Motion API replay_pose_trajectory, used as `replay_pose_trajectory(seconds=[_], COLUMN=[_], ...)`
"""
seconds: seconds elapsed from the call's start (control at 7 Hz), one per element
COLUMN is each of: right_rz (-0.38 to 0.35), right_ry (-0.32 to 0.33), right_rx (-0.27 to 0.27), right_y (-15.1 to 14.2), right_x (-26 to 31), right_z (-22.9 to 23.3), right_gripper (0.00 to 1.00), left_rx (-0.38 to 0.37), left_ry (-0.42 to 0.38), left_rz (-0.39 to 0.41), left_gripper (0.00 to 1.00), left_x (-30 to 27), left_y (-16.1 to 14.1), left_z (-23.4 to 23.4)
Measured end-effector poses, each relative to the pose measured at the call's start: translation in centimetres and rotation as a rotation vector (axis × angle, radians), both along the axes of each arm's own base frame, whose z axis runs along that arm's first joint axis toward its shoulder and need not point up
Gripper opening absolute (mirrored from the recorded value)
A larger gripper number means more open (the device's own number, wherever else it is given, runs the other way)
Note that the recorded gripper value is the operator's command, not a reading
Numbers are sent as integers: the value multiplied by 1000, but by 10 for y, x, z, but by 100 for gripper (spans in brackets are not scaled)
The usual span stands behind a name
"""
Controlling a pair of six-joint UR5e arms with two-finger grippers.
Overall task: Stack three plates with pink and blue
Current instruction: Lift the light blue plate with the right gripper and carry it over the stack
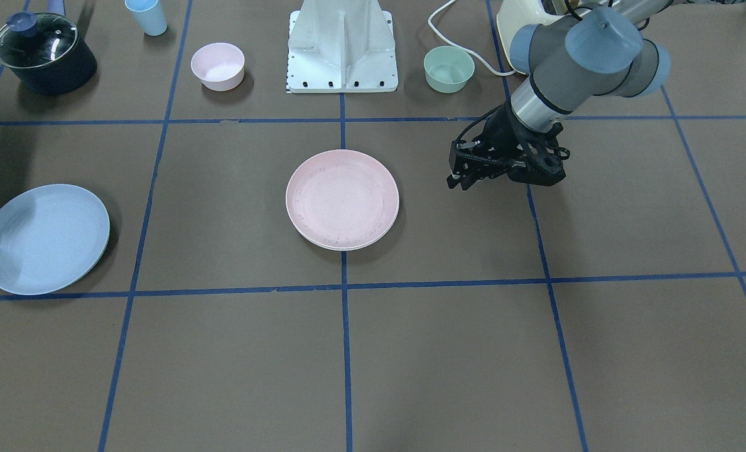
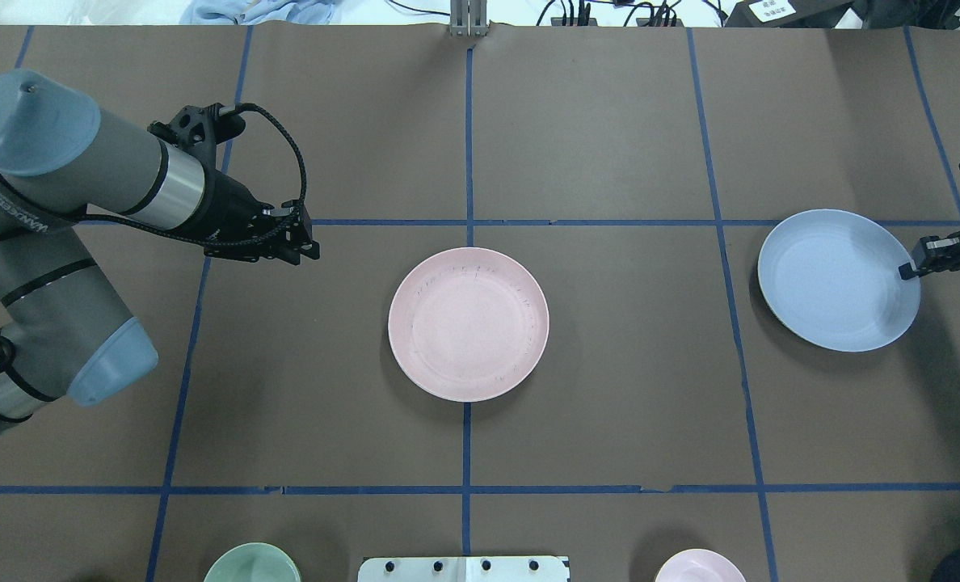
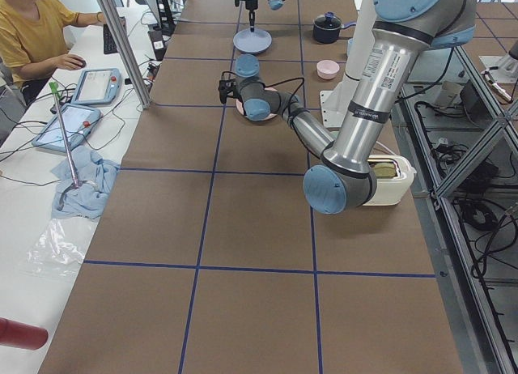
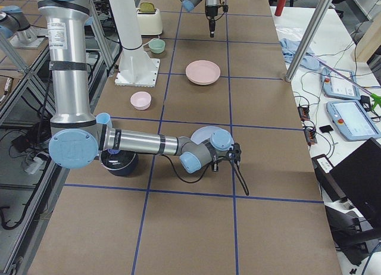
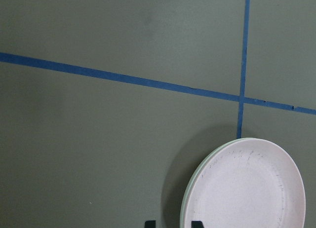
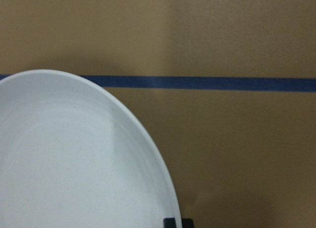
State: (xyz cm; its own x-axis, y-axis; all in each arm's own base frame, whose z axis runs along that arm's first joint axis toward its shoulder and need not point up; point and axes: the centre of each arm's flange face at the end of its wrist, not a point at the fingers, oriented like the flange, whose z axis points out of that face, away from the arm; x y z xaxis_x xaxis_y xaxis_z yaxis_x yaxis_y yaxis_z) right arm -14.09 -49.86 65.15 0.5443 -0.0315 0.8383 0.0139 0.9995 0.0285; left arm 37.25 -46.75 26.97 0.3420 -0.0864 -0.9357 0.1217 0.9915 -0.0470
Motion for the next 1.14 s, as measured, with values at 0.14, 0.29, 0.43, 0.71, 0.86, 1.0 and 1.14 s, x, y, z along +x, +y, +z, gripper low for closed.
replay_pose_trajectory(seconds=[0.14,0.29,0.43,0.71,0.86,1.0,1.14], right_rz=[21,61,97,115,116,123,135], right_ry=[-33,-62,-96,-160,-184,-200,-220], right_rx=[-6,-26,-51,-103,-127,-144,-160], right_y=[-2,-10,-24,-47,-50,-42,-24], right_x=[-1,-6,-20,-87,-140,-196,-252], right_z=[-27,-58,-96,-181,-228,-270,-311], right_gripper=[0,0,0,0,0,0,0], left_rx=[2,3,5,41,67,89,112], left_ry=[2,2,-2,-25,-41,-57,-72], left_rz=[0,-1,0,10,16,21,26], left_gripper=[36,36,36,36,36,36,36], left_x=[-3,-5,-8,-23,-32,-39,-45], left_y=[3,4,6,12,13,13,12], left_z=[-1,0,3,21,31,41,50])
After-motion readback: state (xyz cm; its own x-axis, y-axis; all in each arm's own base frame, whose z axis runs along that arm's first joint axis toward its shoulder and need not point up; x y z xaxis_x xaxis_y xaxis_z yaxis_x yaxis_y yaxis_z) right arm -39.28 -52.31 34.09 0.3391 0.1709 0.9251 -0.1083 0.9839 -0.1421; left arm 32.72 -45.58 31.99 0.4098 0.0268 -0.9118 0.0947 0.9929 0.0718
